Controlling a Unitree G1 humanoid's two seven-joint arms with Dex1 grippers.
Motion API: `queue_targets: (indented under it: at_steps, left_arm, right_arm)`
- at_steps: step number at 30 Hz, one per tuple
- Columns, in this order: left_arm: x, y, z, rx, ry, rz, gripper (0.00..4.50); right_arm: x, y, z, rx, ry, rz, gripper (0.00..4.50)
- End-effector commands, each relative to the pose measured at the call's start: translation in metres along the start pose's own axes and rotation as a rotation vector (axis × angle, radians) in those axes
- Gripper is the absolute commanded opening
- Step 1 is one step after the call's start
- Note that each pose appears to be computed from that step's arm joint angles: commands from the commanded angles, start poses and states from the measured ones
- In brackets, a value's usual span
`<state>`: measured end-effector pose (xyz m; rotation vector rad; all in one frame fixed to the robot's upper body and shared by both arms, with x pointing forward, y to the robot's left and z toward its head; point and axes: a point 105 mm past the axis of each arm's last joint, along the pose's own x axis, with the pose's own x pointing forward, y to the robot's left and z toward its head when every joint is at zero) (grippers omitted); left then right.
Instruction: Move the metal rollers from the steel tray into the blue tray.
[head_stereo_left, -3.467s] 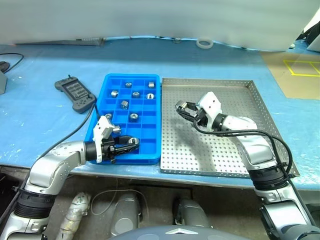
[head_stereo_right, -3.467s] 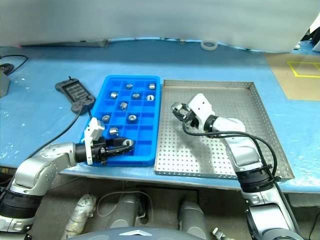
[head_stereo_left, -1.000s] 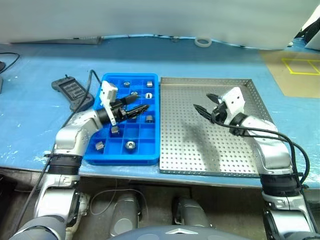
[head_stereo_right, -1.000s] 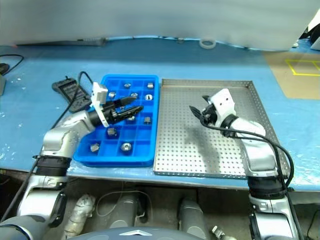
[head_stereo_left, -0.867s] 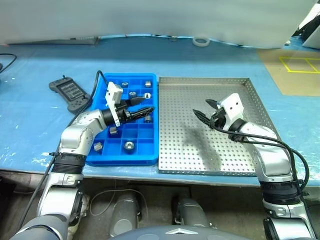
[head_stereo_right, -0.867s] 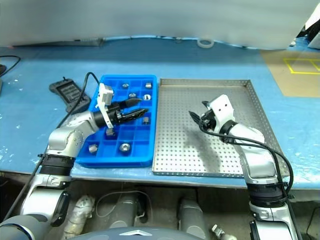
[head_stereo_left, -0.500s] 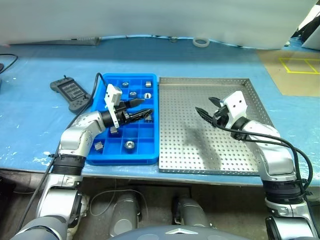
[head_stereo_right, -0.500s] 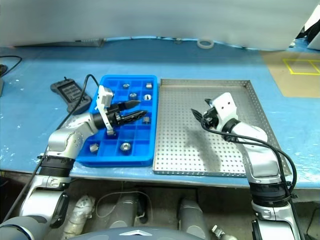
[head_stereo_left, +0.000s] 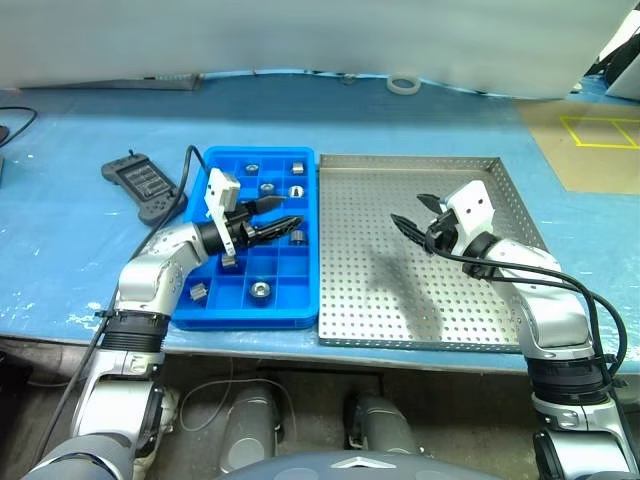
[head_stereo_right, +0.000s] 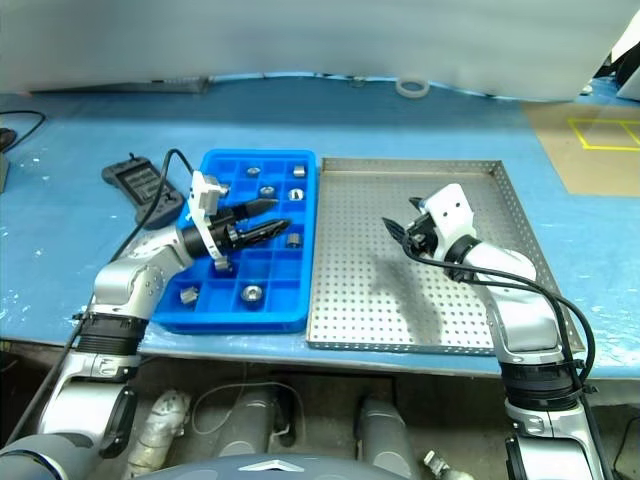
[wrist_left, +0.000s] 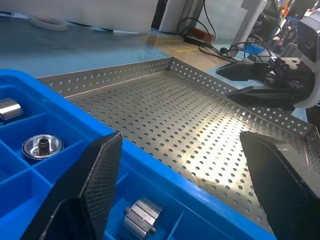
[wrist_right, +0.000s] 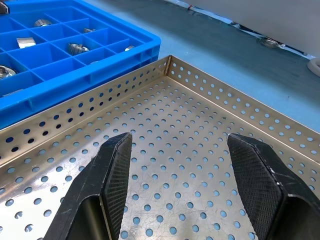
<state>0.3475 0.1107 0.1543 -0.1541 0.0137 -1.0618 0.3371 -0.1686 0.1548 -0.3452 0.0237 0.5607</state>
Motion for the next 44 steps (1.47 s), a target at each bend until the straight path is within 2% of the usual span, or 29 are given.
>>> queue_targets:
  at_steps: [1, 44]
  left_arm:
    - [-0.001, -0.001, 0.012, 0.041, -0.036, -0.001, 3.95]
    - [0.01, -0.007, 0.014, 0.027, -0.06, -0.007, 3.95]
  right_arm:
    - [-0.004, -0.004, 0.01, -0.031, -0.034, -0.007, 3.18]
    - [0.001, 0.0, 0.014, -0.053, -0.039, -0.007, 3.18]
